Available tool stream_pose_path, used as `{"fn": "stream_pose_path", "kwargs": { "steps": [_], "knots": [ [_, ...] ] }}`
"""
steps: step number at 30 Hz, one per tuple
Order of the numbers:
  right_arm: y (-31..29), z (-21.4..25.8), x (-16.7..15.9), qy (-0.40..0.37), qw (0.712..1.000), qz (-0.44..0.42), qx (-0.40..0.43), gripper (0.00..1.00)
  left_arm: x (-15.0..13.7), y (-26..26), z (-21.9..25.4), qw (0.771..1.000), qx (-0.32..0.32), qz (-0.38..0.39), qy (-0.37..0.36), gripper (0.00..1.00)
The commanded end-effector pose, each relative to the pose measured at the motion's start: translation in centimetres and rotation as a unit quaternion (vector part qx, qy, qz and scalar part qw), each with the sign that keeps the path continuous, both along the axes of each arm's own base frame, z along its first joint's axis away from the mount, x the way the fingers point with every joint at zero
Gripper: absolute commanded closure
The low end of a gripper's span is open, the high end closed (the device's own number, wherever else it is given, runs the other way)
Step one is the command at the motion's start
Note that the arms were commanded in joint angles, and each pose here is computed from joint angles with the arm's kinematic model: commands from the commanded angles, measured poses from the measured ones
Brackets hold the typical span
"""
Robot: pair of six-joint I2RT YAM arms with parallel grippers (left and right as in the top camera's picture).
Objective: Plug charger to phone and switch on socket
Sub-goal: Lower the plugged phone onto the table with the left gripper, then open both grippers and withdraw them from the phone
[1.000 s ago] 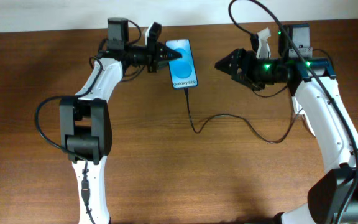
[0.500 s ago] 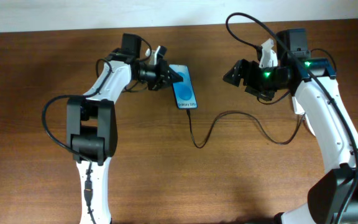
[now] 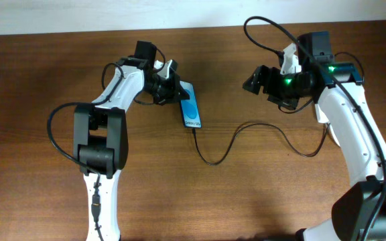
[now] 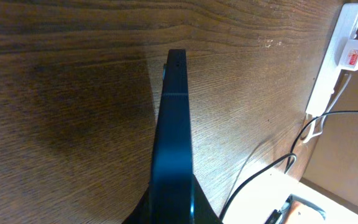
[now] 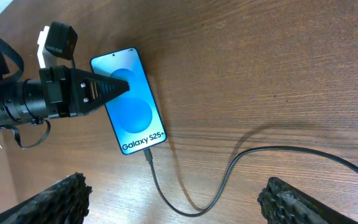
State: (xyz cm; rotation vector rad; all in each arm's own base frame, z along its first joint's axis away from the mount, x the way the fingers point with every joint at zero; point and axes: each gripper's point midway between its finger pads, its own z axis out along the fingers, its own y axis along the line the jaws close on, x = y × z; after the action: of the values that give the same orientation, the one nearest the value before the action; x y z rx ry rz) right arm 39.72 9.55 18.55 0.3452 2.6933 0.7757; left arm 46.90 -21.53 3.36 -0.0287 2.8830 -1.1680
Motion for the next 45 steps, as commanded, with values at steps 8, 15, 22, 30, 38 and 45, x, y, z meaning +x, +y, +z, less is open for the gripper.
{"fn": "stream_pose_path", "kwargs": {
  "steps": [8, 15, 22, 30, 38, 45],
  "knots": [
    [-0.2, 0.1, -0.1, -0.004, 1.0, 0.012, -0.014, 0.08, 0.3, 0.9, -0.8, 0.998, 0.053, 0.0, -0.019, 0.71],
    [-0.2, 0.1, -0.1, -0.004, 1.0, 0.011, -0.014, 0.08, 0.3, 3.1, -2.2, 0.992, 0.126, 0.014, -0.015, 0.55],
    [-0.2, 0.1, -0.1, -0.004, 1.0, 0.013, -0.014, 0.08, -0.1, 5.6, -3.4, 0.979, 0.201, 0.025, -0.008, 0.38],
    [-1.0, -0.4, -0.4, 0.006, 0.999, 0.002, -0.038, 0.08, 2.3, 7.9, 0.4, 0.968, 0.241, 0.051, -0.038, 0.33],
    [-1.3, -0.4, -0.6, 0.005, 0.999, 0.007, -0.042, 0.09, 8.2, 13.5, 15.0, 0.95, 0.211, 0.147, -0.179, 0.12],
    [-2.8, 0.3, -1.0, 0.006, 0.999, -0.012, -0.042, 0.09, 8.7, 18.9, 18.1, 0.935, 0.213, 0.201, -0.201, 0.01]
  ]
}}
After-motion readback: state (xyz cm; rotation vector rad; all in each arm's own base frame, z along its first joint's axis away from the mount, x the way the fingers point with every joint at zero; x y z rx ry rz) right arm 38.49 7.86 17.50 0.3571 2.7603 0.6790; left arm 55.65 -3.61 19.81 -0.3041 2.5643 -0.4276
